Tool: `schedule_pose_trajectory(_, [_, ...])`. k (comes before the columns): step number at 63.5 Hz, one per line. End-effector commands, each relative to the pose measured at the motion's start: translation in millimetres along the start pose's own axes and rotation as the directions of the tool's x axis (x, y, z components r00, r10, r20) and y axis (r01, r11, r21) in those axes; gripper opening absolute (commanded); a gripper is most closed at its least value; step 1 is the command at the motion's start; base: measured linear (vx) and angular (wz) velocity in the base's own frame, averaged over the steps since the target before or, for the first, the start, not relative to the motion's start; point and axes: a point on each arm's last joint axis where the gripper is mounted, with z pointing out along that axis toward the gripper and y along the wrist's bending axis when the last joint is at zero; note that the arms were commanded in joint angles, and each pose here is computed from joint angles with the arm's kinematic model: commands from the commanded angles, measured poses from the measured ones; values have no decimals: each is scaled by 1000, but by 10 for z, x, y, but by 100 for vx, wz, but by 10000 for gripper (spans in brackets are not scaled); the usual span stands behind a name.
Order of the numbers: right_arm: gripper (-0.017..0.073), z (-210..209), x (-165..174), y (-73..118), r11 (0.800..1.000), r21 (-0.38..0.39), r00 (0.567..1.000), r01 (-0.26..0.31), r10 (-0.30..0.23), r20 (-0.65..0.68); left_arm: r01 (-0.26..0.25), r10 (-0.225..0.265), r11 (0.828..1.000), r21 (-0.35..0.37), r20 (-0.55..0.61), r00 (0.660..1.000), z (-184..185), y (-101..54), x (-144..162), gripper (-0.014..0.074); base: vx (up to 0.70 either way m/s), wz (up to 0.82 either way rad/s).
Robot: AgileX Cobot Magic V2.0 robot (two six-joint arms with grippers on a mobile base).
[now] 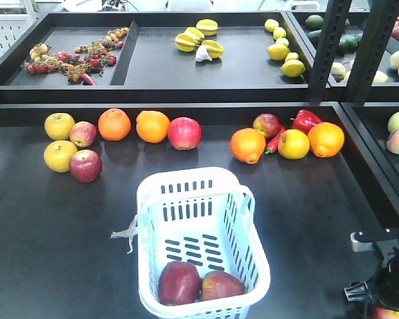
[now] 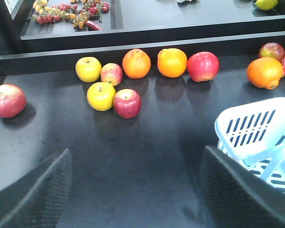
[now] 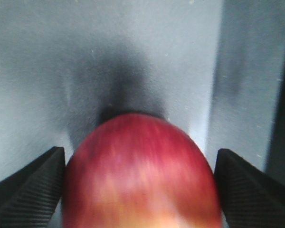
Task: Pick three apples into basket with both arms
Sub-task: 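Lift the third red apple with the right gripper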
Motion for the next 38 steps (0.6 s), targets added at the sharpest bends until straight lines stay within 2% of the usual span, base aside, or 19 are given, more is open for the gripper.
schedule_pose_trajectory(1, [580,-41,-14,-17,1000,2,1000,-10,10,5,4,-5,1000,15,88,996,-66,-5,-127,544,0,0])
schedule_pose_trajectory(11, [475,-39,-10,-16,1000,2,1000,-18,18,0,4,-5,1000,15,88,996,-66,-5,-127,544,0,0])
schedule_pose_trajectory(20, [365,-43,-10,-11,997,-4,997,-78,78,0,4,-5,1000,15,88,996,-66,-5,-127,544,0,0])
schedule_pose_trajectory(29, [341,-73,-21,-3,990,-17,990,-140,140,16,4,-5,1000,15,88,996,-66,-5,-127,544,0,0])
schedule_pose_trajectory(38, [341,-222,-75,4,983,-47,978,-177,181,102,4,-5,1000,15,88,996,-66,-5,-127,544,0,0])
